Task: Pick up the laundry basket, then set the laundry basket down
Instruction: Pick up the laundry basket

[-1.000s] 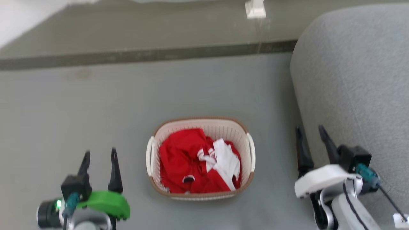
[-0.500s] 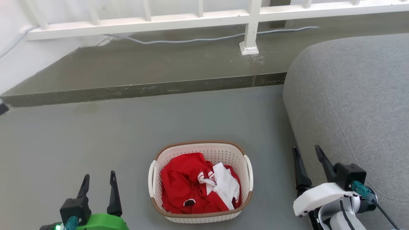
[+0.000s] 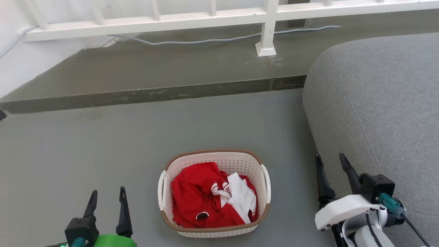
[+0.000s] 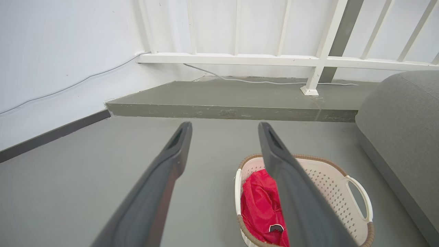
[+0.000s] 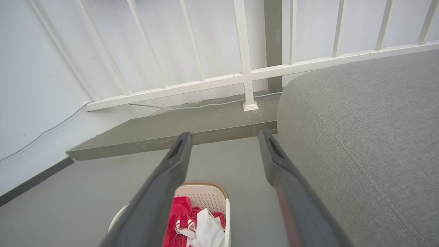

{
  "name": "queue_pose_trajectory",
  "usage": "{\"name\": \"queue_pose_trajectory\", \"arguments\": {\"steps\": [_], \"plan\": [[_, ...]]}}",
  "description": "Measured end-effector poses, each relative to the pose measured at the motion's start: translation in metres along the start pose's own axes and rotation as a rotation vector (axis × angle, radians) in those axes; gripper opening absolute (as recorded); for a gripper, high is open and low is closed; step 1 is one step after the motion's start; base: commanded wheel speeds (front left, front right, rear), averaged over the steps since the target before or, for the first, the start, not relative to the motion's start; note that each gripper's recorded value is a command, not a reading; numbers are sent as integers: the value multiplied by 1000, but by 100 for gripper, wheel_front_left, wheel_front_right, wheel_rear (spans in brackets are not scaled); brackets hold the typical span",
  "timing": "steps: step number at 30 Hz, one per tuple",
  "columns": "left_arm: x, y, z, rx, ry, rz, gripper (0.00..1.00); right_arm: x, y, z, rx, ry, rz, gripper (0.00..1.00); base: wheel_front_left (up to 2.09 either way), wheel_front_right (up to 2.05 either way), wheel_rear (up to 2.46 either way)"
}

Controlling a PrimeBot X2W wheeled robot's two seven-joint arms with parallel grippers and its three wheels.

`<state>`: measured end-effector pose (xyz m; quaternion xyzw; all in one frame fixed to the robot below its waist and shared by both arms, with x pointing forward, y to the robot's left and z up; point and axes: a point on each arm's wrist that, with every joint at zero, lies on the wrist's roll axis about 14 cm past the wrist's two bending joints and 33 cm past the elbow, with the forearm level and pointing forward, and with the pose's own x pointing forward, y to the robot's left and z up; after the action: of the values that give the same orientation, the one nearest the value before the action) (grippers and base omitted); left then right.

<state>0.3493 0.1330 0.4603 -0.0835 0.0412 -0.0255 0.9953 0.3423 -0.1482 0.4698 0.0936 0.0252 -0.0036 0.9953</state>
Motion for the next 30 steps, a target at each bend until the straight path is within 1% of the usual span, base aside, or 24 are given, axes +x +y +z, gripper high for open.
{"name": "queue_pose_trajectory", "arguments": {"steps": [6,11,16,22,30], "plan": [[2,1,1,-1,-2,4,100,2,0,0,3,1,-1,100,0,0,0],[6,1,-9,2,30,5,100,8,-2,-5,3,18,-8,100,0,0,0],[10,2,-26,4,82,5,100,24,-5,-3,-1,13,-13,100,0,0,0],[25,2,-40,14,122,-2,100,43,-11,-7,-9,23,-26,100,0,0,0],[55,-2,-66,16,197,-20,100,66,-20,-38,-33,110,-41,100,0,0,0]]}}
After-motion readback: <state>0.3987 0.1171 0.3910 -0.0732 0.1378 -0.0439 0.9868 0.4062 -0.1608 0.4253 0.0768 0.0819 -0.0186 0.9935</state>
